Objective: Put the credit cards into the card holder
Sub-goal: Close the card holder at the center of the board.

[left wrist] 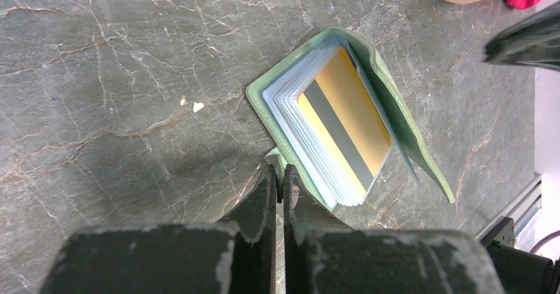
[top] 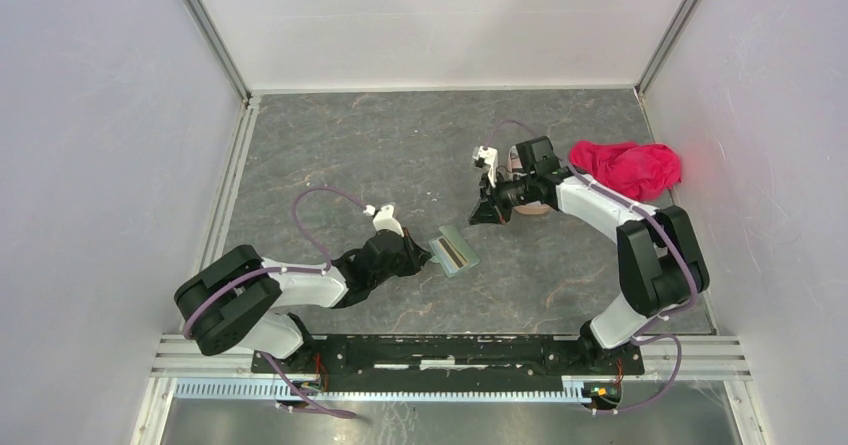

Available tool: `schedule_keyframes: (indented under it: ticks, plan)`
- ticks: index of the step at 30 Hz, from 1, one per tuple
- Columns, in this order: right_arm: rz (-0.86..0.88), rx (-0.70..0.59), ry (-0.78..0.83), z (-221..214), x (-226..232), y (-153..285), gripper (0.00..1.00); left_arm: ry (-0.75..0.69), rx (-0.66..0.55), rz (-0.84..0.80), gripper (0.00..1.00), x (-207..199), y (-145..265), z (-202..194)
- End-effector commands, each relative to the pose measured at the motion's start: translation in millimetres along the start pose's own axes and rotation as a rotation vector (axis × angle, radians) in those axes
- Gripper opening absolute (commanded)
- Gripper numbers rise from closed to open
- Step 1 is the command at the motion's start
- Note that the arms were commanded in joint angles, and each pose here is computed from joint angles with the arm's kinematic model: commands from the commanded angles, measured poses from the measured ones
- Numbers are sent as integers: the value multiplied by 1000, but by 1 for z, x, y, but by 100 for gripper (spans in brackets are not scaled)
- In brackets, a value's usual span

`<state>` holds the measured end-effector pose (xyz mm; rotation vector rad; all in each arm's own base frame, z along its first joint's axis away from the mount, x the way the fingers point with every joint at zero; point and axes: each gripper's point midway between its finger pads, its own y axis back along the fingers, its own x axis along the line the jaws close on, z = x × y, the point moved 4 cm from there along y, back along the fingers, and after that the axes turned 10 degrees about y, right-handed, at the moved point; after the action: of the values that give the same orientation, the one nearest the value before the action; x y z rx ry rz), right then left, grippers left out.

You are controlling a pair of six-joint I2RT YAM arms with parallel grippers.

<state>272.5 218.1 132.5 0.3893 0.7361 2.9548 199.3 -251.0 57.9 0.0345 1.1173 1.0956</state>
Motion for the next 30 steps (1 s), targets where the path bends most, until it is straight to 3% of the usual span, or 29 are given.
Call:
schedule_keyframes:
  ticks: [1,5,13,30]
  plan:
    - [-128,100,-22,-31,-16,-1,4,22,-47,-55,2,-12,0,10]
    - [-24,154,-48,-46,-4,-20,0,12,-48,-81,2,-18,1,12]
    - [18,216,-79,-65,11,-50,0,13,-72,-145,2,-25,8,16]
    - [55,181,-156,-68,27,-76,0,-50,6,-166,2,-44,-7,12]
